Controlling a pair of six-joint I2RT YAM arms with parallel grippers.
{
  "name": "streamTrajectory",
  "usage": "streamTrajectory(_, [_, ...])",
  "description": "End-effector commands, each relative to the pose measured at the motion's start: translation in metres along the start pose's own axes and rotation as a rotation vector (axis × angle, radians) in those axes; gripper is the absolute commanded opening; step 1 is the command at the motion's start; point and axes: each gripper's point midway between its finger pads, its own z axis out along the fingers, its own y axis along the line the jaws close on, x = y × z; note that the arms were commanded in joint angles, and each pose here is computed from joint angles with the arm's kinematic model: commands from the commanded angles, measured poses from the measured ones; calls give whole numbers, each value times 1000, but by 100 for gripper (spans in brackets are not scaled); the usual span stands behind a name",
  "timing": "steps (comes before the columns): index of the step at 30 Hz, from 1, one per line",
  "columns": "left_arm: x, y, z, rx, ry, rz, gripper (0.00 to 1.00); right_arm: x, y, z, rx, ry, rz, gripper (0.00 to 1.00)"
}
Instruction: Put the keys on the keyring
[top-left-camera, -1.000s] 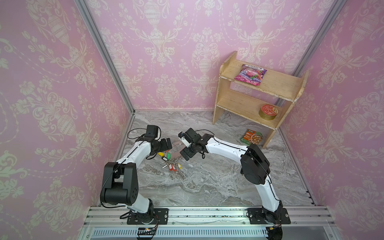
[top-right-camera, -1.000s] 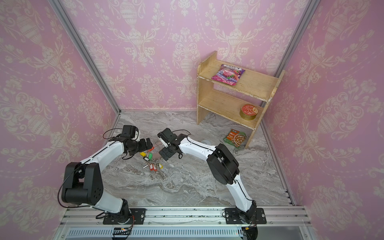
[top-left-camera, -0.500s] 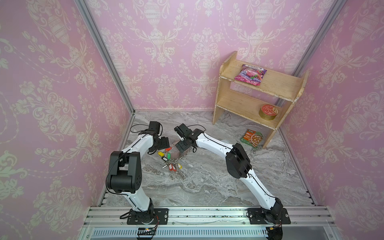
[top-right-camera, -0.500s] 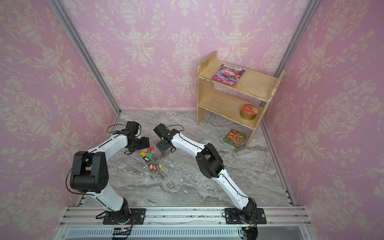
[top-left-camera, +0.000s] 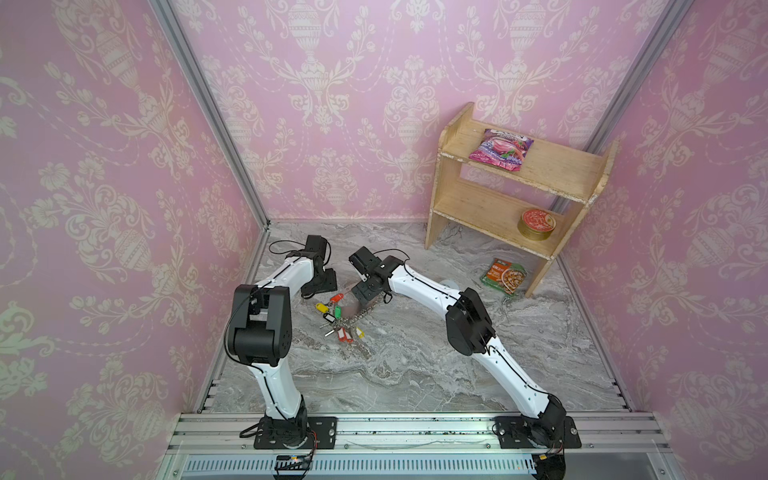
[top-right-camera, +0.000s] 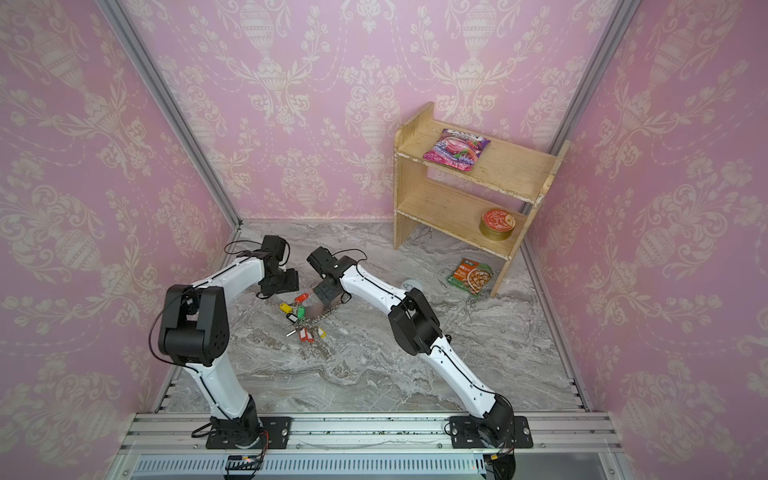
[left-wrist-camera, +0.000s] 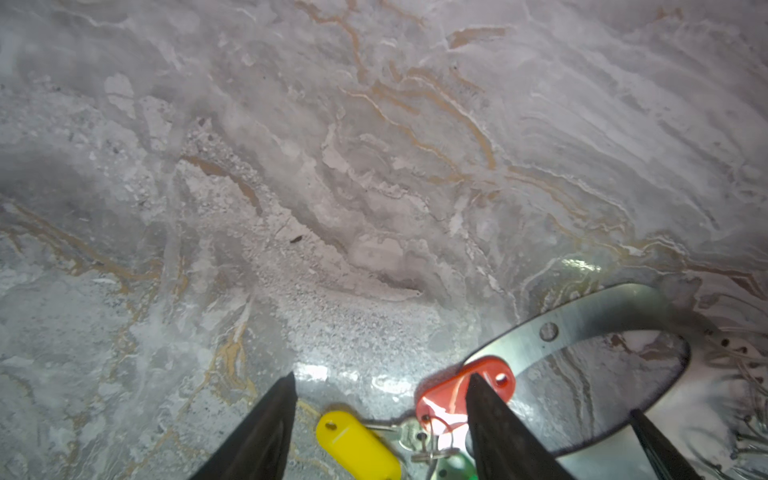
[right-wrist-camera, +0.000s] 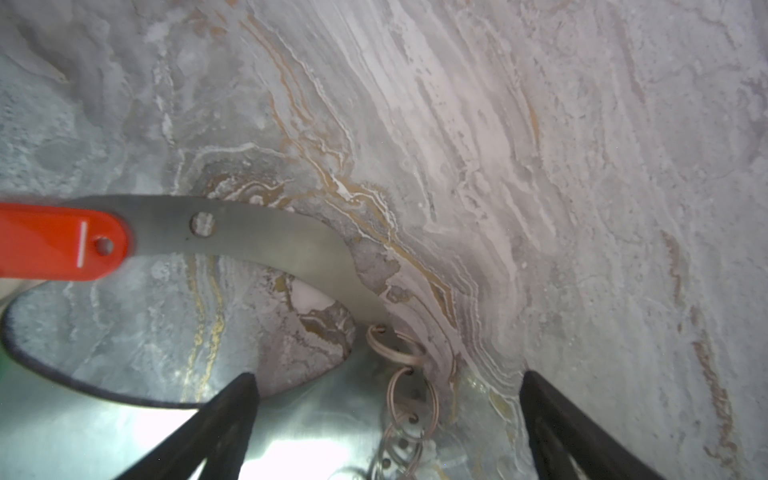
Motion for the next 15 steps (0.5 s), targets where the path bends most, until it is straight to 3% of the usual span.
streamTrajectory(1, [5, -4, 7, -30, 44, 54, 62, 7, -10, -4, 29, 24, 16, 100])
streamTrajectory(9, [17, -16, 25, -12, 119, 68, 45, 8, -13, -6, 28, 13, 12, 100])
streamTrajectory(15, [48, -25, 26, 28, 196, 48, 40, 12, -16, -5, 24, 18, 14, 100])
